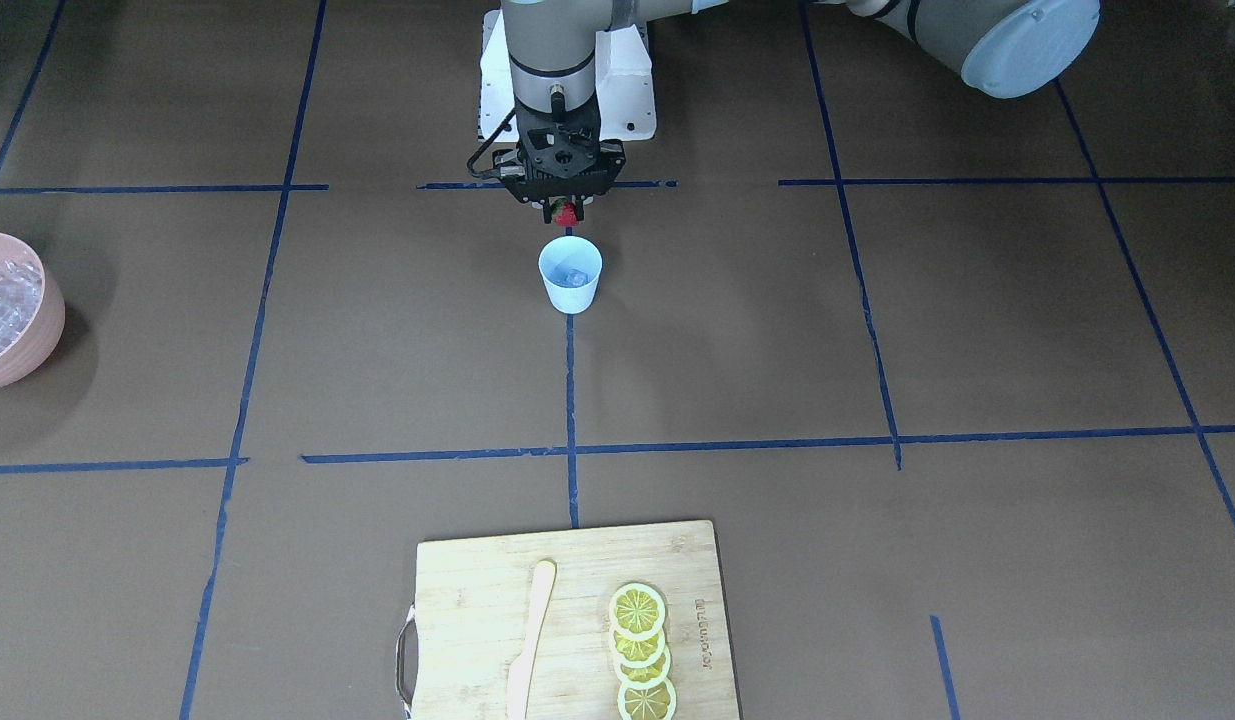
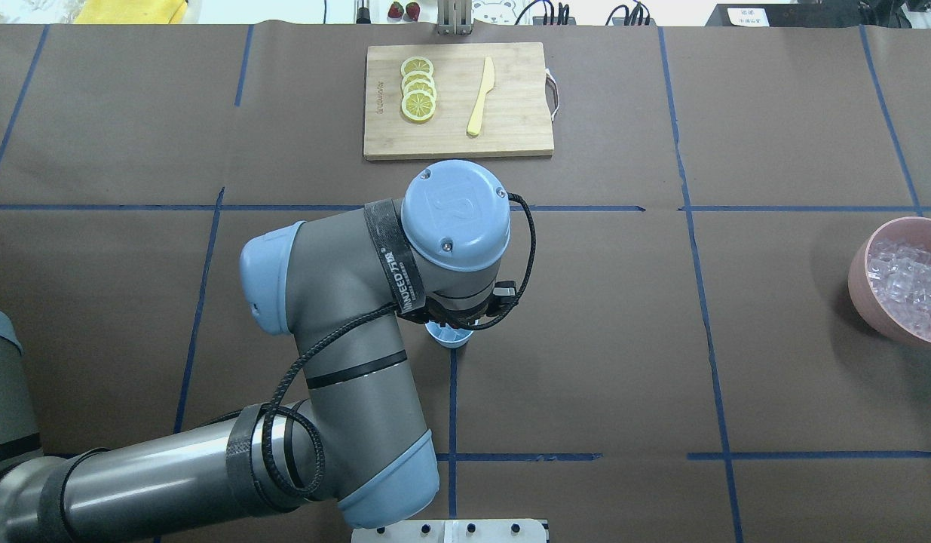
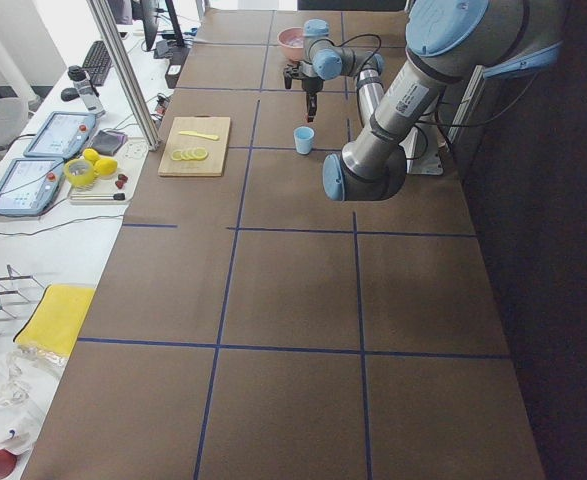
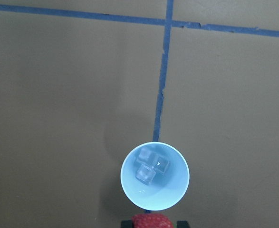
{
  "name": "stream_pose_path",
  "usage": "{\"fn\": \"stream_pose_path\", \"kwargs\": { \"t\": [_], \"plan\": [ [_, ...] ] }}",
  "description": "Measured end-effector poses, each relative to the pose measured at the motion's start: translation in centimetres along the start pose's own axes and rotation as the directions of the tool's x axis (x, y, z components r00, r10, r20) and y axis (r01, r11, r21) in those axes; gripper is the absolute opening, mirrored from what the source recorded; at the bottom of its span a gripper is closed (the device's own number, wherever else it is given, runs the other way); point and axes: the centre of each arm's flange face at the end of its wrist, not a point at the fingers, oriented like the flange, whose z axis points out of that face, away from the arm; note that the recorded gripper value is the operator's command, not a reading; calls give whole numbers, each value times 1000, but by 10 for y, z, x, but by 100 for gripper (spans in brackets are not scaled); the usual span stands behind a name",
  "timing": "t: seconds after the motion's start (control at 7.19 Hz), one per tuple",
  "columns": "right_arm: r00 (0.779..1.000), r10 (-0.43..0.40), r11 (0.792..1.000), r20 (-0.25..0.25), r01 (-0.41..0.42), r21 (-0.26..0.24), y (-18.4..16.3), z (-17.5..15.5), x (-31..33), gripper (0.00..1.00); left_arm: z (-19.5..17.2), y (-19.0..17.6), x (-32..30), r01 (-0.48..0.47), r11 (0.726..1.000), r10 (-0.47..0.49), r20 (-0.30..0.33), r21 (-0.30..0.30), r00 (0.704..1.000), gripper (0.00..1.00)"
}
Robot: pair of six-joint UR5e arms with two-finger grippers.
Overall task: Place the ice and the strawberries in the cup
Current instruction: 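Open the left gripper to drop the strawberry into the cup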
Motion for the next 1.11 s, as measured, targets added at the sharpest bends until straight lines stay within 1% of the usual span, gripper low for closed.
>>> {"fn": "stream_pose_path", "kwargs": {
  "t": [0.28, 0.42, 0.56, 0.7, 1.11],
  "plan": [
    [1000, -1, 1000, 0, 1, 0, 0, 0, 0, 99, 17, -3, 0, 7, 1000, -7, 6, 1, 1000, 7],
    [1000, -1, 1000, 0, 1, 0, 0, 0, 0, 99, 21, -4, -1, 8, 1000, -8, 9, 1, 1000, 22],
    [1000, -1, 1000, -1, 1, 1, 0, 0, 0, 99, 22, -5, -1, 8, 1000, -8, 6, 2, 1000, 51],
    [1000, -2, 1000, -1, 2, 1, 0, 0, 0, 99, 22, -6, -1, 9, 1000, -9, 2, 4, 1000, 100],
    [1000, -5, 1000, -2, 5, 0, 0, 0, 0, 99, 20, -7, -1, 17, 1000, -16, -16, 8, 1000, 100]
  ]
}}
